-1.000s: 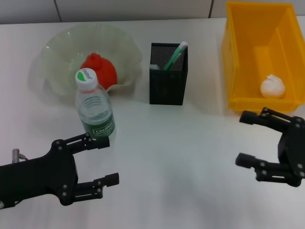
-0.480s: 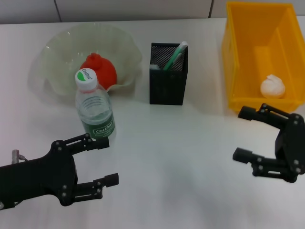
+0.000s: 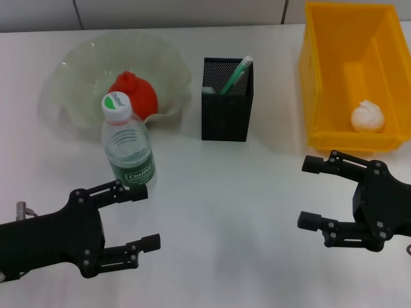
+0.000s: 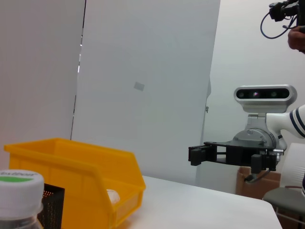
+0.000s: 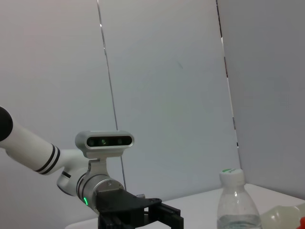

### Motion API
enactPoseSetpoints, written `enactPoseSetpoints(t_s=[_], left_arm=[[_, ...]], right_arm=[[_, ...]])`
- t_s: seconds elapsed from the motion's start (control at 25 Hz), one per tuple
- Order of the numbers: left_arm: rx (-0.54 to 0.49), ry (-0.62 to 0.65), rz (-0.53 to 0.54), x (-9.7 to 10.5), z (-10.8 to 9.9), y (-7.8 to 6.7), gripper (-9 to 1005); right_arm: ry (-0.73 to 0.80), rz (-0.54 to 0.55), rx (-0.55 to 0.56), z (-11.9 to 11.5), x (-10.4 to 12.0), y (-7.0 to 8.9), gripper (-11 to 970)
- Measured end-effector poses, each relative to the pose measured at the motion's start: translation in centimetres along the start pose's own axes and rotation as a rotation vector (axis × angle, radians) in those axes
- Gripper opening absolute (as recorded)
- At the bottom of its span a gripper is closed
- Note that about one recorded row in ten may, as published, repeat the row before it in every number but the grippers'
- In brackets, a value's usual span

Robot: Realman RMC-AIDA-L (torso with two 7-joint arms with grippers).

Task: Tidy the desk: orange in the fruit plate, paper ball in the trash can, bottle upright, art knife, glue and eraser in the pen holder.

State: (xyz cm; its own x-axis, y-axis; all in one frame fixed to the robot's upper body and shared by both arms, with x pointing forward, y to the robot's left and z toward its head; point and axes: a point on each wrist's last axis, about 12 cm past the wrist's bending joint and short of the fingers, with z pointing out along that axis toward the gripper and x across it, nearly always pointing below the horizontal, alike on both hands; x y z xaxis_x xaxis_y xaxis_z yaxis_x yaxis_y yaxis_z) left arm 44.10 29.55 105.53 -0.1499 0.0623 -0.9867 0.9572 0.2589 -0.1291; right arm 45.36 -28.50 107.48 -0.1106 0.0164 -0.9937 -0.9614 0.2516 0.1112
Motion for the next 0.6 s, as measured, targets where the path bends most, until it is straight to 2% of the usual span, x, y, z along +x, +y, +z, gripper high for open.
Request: enactPoseSetpoints(t_s=[0.6], left_arm=[[-0.006, -0.01, 0.003, -0.01, 0.14, 0.0, 783]], right_arm=[[0.012, -0.015, 0.006, 0.68, -0.3, -0.89, 846]])
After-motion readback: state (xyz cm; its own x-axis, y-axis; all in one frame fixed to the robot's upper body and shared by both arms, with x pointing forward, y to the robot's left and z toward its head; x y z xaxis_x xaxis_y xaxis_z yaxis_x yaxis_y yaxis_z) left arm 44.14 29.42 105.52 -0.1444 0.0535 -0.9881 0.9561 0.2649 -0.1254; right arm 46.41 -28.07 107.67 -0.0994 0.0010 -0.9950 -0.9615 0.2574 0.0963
